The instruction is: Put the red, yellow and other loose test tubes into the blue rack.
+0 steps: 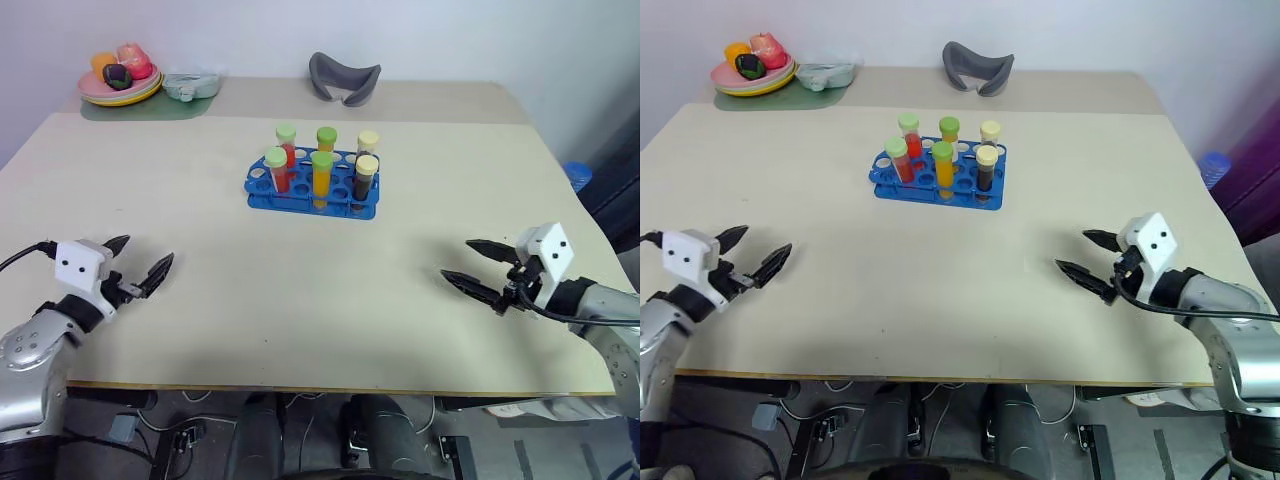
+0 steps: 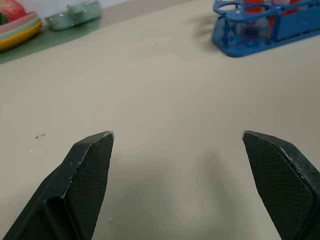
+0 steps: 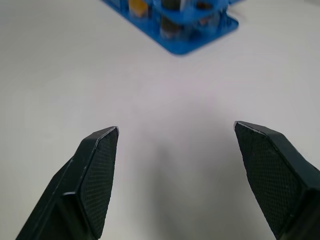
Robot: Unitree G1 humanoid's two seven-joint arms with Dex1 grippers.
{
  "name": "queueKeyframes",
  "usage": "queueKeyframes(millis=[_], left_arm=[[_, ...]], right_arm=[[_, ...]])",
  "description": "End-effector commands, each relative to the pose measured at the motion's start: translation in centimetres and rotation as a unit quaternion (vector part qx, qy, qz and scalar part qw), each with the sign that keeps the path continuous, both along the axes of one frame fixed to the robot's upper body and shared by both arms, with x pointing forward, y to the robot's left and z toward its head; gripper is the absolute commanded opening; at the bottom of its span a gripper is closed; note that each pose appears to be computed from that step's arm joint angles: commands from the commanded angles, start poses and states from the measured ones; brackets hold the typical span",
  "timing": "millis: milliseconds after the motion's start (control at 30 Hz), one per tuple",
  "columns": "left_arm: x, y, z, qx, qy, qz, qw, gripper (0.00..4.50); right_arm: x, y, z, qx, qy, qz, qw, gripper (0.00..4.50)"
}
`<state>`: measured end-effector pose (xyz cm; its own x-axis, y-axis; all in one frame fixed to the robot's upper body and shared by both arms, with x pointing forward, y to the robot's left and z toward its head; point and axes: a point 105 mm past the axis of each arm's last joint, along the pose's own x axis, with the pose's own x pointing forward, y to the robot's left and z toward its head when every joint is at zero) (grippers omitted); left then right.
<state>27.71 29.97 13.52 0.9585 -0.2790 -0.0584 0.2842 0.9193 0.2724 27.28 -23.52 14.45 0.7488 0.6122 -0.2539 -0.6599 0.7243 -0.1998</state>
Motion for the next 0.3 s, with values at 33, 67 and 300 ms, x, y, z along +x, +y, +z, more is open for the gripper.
queueKeyframes(millis=[33,67,300], left_arm=[[-0.6,0.4,1.8,0.013,-0.023,0.009,1.0,4.2],[-0.7,0.2,1.7,0.011,-0.023,0.009,1.0,4.2],[-1.4,-0.6,1.3,-0.006,-0.024,0.024,0.999,4.2]], right_arm=[[0.3,-1.2,0.6,-0.013,-0.021,-0.007,1.0,3.77],[0.5,-1.3,0.5,-0.012,-0.023,-0.009,1.0,3.77],[1.8,-0.5,0.5,-0.003,-0.037,-0.003,0.999,3.77]])
